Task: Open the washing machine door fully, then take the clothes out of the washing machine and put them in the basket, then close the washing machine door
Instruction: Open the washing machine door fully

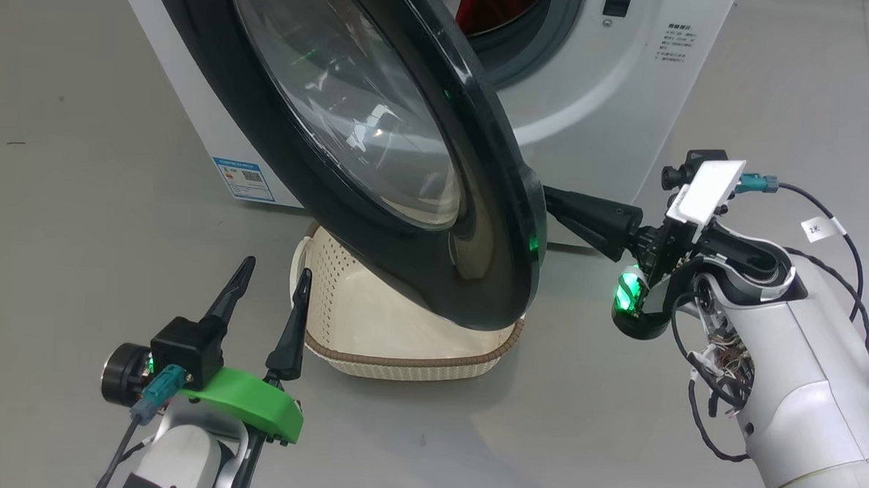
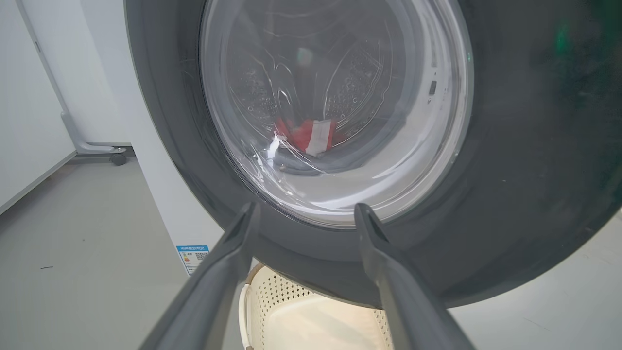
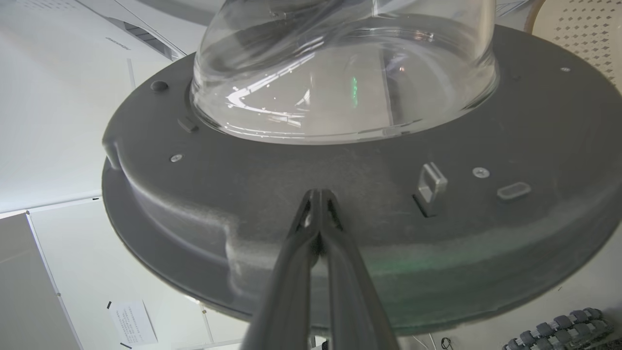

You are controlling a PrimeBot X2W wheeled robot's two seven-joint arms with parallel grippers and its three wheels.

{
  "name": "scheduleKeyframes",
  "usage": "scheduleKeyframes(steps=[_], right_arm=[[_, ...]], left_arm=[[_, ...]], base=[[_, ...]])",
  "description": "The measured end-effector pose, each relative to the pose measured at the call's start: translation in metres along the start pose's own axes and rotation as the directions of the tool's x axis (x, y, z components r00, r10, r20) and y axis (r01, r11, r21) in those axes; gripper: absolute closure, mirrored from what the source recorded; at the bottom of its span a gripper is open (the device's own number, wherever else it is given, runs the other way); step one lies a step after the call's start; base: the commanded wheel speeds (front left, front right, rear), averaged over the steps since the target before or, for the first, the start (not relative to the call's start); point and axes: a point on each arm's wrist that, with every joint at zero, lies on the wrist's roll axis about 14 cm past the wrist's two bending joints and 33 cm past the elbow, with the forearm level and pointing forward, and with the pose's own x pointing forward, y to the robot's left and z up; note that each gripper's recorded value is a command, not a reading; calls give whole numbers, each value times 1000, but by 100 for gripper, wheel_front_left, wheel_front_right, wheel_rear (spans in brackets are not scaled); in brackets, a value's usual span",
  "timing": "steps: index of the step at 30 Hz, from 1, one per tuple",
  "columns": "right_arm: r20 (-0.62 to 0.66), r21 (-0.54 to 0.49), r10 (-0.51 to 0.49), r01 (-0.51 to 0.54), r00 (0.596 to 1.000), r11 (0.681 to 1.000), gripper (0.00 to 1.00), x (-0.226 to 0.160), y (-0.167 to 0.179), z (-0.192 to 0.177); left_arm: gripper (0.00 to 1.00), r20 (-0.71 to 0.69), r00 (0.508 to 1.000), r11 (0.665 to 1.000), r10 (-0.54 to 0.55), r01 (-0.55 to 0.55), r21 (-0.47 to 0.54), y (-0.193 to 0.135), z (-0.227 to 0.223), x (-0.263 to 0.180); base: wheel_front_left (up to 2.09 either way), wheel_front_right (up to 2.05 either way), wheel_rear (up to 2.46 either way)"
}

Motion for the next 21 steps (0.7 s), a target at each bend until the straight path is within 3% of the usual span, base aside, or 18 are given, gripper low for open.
scheduleKeyframes(steps=[21], right_arm=[[-183, 9, 12, -11, 983, 1000, 100, 27, -3, -66]], left_arm=[[0, 43, 995, 996, 89, -89, 6, 21, 15, -31]], base=[[0, 0, 0]])
